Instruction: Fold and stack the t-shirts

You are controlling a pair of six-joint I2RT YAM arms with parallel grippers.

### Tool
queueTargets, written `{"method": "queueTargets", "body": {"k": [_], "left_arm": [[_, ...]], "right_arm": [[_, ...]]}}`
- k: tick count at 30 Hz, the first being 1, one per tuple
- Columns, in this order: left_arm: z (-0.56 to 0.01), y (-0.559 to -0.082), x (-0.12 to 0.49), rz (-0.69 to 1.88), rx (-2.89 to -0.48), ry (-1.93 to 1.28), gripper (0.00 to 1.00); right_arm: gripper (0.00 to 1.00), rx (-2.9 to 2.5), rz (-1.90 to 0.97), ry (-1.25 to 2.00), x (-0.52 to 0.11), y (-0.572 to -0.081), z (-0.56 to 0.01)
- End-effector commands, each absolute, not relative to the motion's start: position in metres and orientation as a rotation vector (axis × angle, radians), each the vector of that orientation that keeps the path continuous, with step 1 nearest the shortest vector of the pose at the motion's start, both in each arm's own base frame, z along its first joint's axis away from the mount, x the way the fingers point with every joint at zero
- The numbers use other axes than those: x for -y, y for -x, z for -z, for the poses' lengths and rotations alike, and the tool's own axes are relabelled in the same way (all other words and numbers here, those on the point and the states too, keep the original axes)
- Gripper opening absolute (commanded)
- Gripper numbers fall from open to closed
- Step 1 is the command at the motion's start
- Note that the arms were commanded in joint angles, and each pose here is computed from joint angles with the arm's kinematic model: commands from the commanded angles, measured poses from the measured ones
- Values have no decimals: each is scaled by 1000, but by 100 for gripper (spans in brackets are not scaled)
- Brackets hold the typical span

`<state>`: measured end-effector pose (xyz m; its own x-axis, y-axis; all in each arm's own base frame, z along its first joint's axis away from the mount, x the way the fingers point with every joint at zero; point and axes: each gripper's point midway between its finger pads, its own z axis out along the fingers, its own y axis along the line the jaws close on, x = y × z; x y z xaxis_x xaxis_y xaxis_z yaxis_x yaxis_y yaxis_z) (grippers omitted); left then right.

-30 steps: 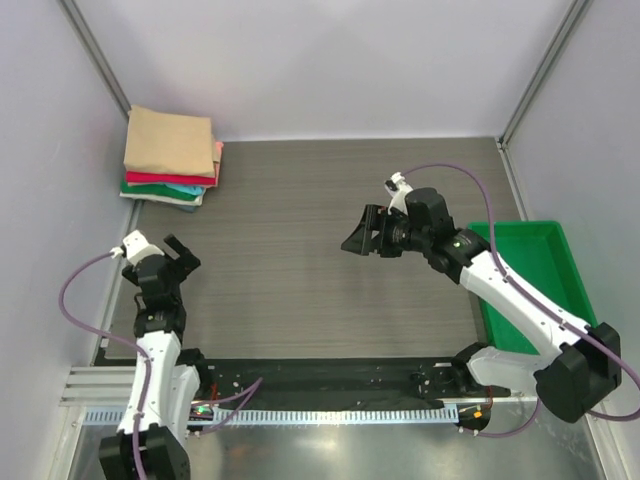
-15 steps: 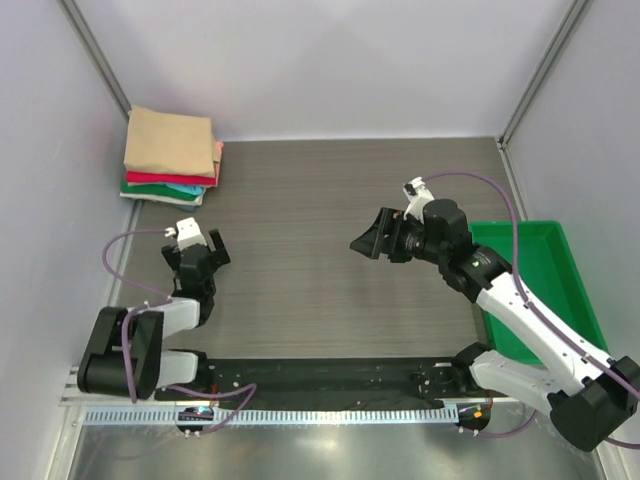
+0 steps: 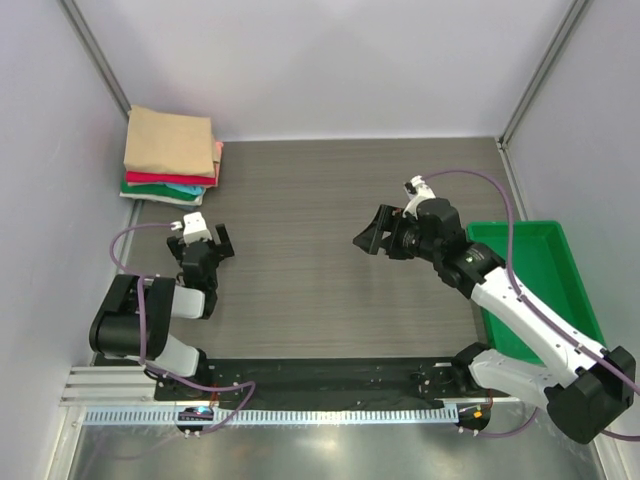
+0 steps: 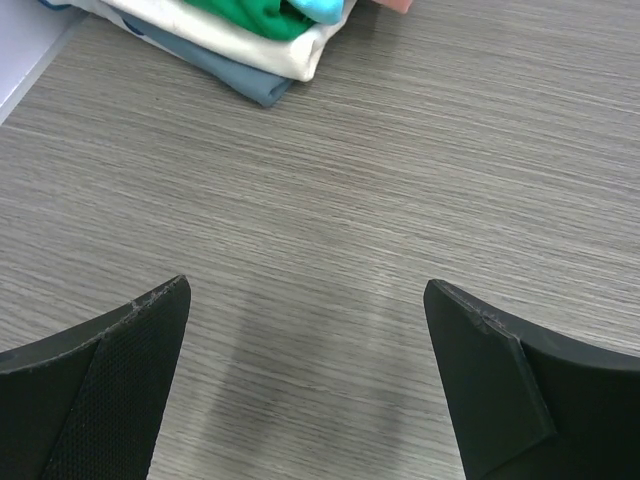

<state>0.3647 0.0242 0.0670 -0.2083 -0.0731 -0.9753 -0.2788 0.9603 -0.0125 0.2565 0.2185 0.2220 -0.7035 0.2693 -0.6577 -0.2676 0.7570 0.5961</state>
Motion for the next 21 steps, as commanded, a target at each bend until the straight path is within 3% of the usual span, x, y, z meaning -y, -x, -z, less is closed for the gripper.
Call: {"method": "queueTargets", "body": {"k": [1,10,14,21], "left_arm": [[-95,-376,-27,-191,-1677,264,100],[-95,-376,-27,-191,-1677,261,100],[-95,-376,-27,-191,-1675,264,100],[-95,-376,-27,-191,-1677,261,100]], "right_arm": [[81,-2099,-762,-45,-207,-281,-238],[87,-1951,-225,-302,-130,-333,-235],[100,-1950,-44,-281,-109,-338,-226],[100,-1939,-57,-288,-103,-331,-228]]}}
